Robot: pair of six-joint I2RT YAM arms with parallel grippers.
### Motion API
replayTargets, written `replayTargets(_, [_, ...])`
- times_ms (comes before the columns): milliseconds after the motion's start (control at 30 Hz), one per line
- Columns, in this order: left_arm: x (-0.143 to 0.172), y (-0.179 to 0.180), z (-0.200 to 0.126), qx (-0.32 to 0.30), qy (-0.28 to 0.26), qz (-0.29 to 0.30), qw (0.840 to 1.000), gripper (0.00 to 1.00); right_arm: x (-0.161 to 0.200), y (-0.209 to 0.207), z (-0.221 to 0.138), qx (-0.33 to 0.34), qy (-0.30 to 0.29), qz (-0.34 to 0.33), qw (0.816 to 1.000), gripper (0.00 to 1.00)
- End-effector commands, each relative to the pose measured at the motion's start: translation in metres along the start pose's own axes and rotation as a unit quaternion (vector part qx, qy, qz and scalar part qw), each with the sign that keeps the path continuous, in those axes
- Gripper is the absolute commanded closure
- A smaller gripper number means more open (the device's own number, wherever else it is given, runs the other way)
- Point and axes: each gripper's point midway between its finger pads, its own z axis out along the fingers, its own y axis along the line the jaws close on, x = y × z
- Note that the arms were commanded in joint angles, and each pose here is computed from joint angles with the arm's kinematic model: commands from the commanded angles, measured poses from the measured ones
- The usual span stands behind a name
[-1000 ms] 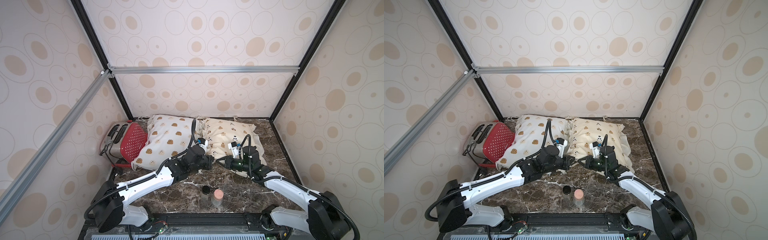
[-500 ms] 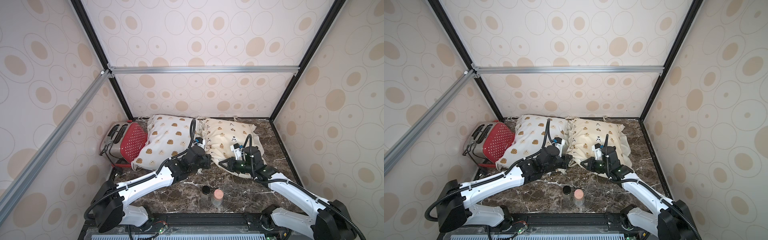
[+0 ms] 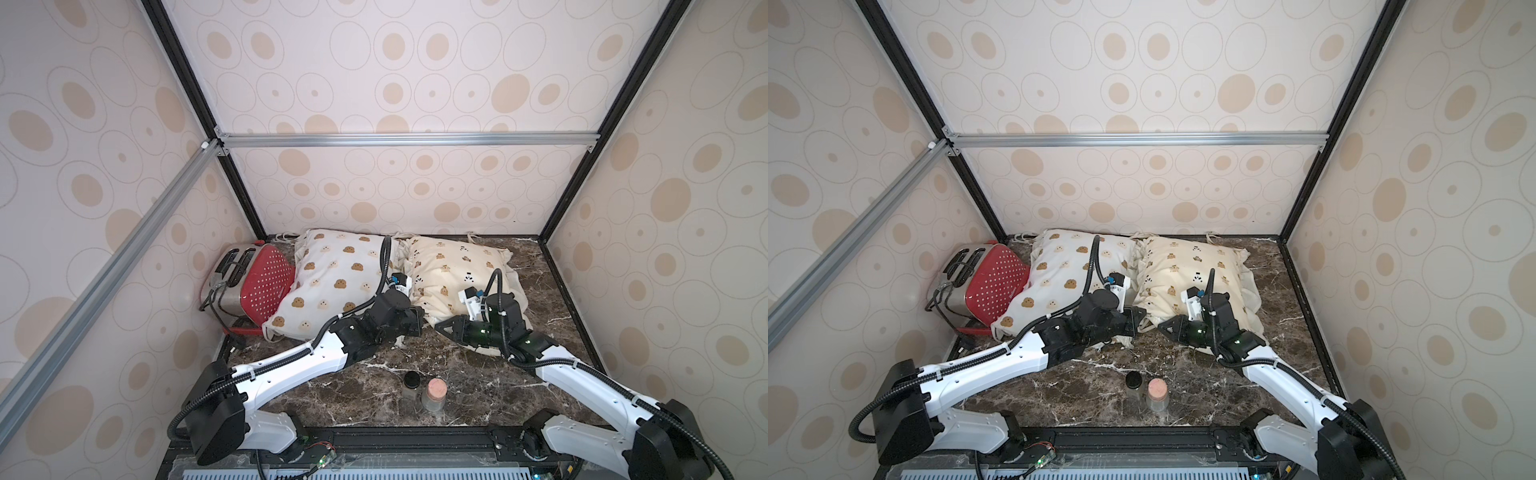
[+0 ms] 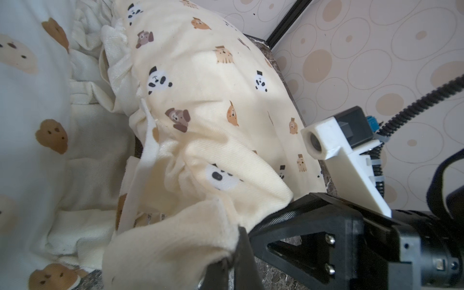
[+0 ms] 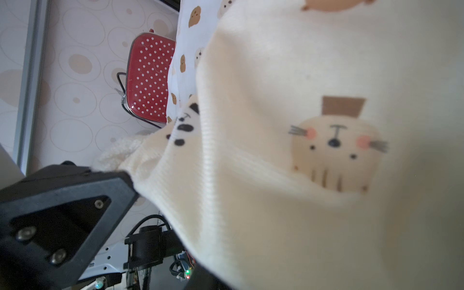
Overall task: Zip up pillowcases
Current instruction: Zip the zipper on the pillowcase.
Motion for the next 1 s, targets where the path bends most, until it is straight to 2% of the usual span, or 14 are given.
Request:
replayTargets(0, [-0.023,-0.029,-0.012,0.043,-0.022,-0.003,0.999,1.0,-0.016,0.02,-0.003,-0.043,-0.029,-0.029,0.998,0.7])
replayTargets(200, [-0.023,-0.033,-0.016,0.049,-0.013,0.004,0.999,1.0,-0.021,0.016,-0.004,-0.045,-0.055,-0.039,0.997,0.6])
replayTargets(533, [-0.025,-0.039,-0.02,0.056,-0.006,0.006,0.998,1.0,-0.015,0.004,-0.001,-0.05,-0.055,-0.02,0.997,0.53])
replayTargets(800, [-0.024,-0.055,-0.021,0.092,0.008,-0.009,0.996,1.0,-0.027,0.018,0.007,-0.095,-0.065,-0.026,0.993,0.5])
replayTargets(967, [-0.027,-0.058,-0.024,0.098,0.007,-0.01,0.995,1.0,-0.03,0.026,0.013,-0.126,-0.06,-0.023,0.99,0.52])
